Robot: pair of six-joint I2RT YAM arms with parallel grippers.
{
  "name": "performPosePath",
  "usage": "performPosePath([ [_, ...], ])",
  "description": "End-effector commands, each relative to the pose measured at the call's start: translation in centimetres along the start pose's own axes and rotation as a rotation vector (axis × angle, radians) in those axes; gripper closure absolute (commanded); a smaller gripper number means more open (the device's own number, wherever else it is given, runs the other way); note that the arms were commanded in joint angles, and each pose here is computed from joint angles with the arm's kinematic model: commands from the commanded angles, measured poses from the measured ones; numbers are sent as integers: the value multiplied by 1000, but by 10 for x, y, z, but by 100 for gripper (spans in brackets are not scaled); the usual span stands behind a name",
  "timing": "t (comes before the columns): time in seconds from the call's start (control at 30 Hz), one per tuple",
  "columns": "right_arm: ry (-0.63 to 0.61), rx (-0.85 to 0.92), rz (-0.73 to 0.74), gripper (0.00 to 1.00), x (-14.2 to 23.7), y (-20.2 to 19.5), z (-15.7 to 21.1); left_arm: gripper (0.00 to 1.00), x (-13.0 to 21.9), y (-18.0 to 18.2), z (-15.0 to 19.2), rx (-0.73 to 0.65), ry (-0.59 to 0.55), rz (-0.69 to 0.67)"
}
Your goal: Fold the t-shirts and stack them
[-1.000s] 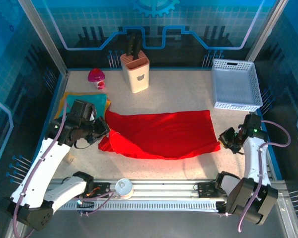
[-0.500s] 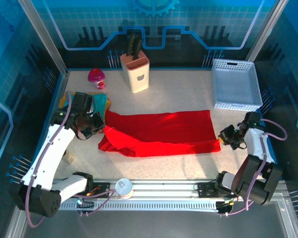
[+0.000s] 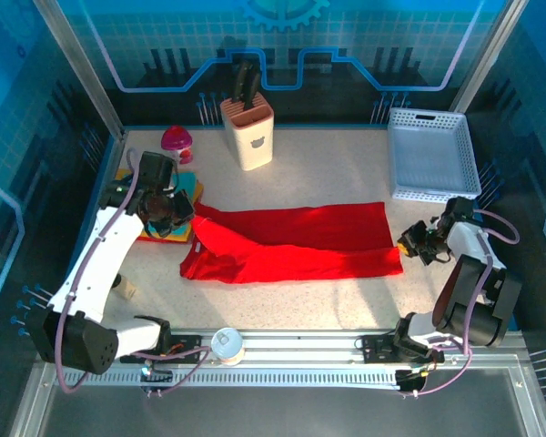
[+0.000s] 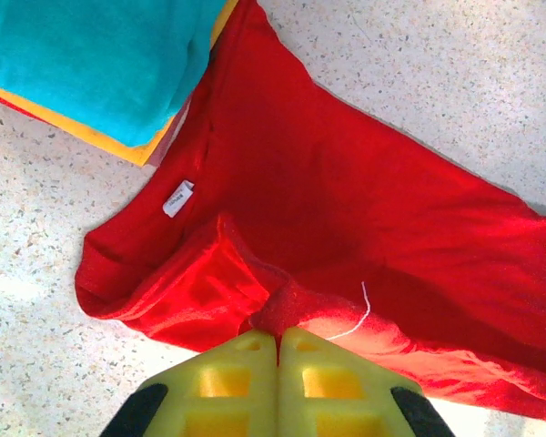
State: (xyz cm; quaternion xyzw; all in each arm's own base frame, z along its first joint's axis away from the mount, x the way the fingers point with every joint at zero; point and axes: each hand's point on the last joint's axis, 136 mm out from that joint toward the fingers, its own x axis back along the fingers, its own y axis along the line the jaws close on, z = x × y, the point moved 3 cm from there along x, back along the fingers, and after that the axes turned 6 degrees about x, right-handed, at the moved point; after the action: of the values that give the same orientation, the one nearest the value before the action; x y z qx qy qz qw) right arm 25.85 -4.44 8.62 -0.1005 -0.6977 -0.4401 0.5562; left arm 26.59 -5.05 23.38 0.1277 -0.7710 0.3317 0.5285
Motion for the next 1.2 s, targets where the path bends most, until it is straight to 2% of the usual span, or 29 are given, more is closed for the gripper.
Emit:
performPosePath([
  [0.0, 7, 16, -24, 100, -4, 11, -6, 100, -5, 3, -9, -15, -27, -18],
  [0.67, 26, -4, -41, 100, -33, 13, -22, 100, -40, -16, -29, -16, -4, -13],
  [0.97, 39, -2, -44, 98, -40, 13, -24, 100, -90, -36, -57, -49, 26, -62],
  [1.07, 48, 1, -49, 94, -41, 14, -22, 91, -106, -47, -65, -80, 60, -66],
  [1.13, 52, 9, -52, 83, -41, 15, -21, 73, -108, -50, -67, -98, 91, -77],
  [1.17, 53, 13, -55, 73, -39, 16, -20, 60, -107, -49, -66, -106, 101, -88],
])
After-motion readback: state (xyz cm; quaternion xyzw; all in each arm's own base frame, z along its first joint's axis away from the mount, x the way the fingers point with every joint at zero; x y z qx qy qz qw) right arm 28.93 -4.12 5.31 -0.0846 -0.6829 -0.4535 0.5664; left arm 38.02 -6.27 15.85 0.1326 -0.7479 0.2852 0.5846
